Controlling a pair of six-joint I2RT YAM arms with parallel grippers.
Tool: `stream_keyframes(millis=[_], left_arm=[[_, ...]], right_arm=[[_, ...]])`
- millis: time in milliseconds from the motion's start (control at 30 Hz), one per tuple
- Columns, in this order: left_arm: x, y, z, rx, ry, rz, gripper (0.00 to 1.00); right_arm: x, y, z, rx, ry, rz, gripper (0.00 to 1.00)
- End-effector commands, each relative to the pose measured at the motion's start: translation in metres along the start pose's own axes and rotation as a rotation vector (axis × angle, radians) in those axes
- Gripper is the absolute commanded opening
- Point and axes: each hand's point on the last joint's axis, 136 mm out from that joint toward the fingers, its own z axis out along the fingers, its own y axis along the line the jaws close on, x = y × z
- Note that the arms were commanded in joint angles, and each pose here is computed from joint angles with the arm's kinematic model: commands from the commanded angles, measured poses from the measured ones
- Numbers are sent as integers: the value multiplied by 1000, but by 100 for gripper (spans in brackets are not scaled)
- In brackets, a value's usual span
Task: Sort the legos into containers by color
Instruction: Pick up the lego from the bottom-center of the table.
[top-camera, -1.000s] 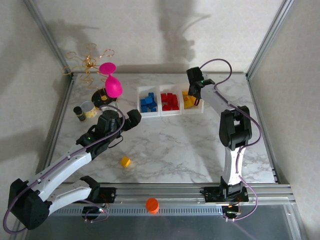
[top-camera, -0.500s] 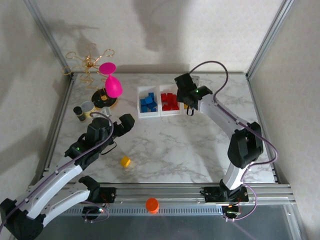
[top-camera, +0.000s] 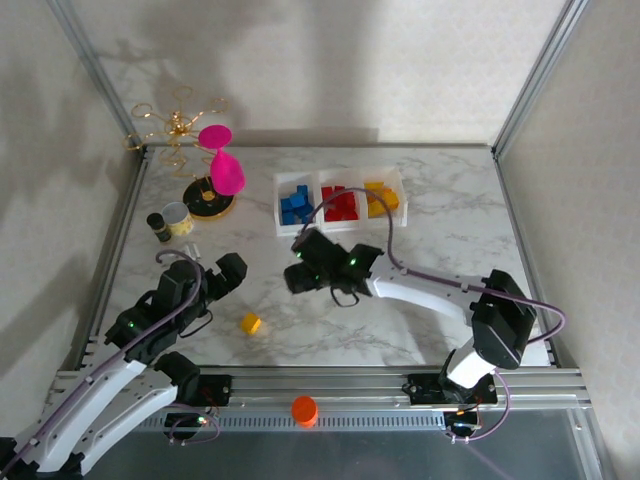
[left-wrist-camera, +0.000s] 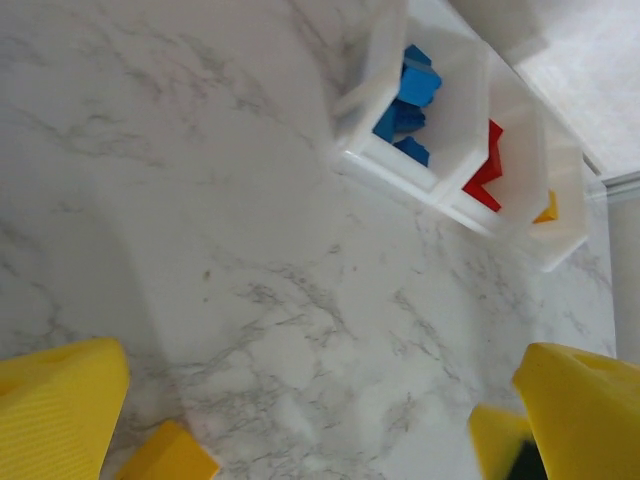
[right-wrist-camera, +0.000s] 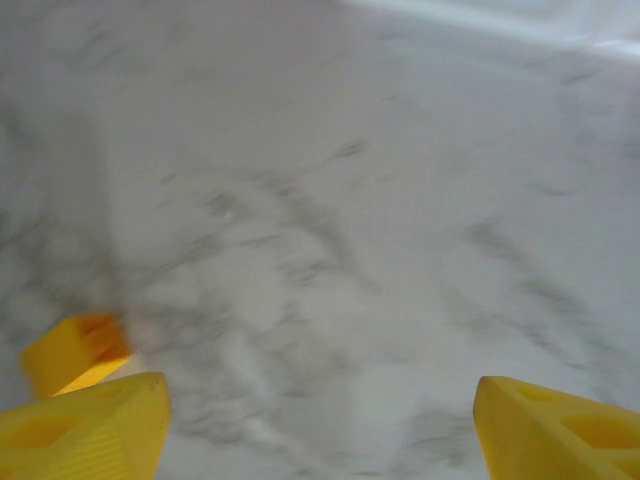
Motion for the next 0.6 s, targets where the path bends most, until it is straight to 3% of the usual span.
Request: stream_keyframes(millis=[0, 233, 567], left_arm=[[3, 37, -6, -148, -15, -28, 100], [-7, 51, -24, -188, -74, -75, 100], [-11, 59, -33, -213, -102, -92, 100]], right_arm=[[16, 51, 16, -184, -4, -81, 81], [49, 109, 47, -333, -8, -250, 83], [75, 124, 95, -292, 33, -390, 86]])
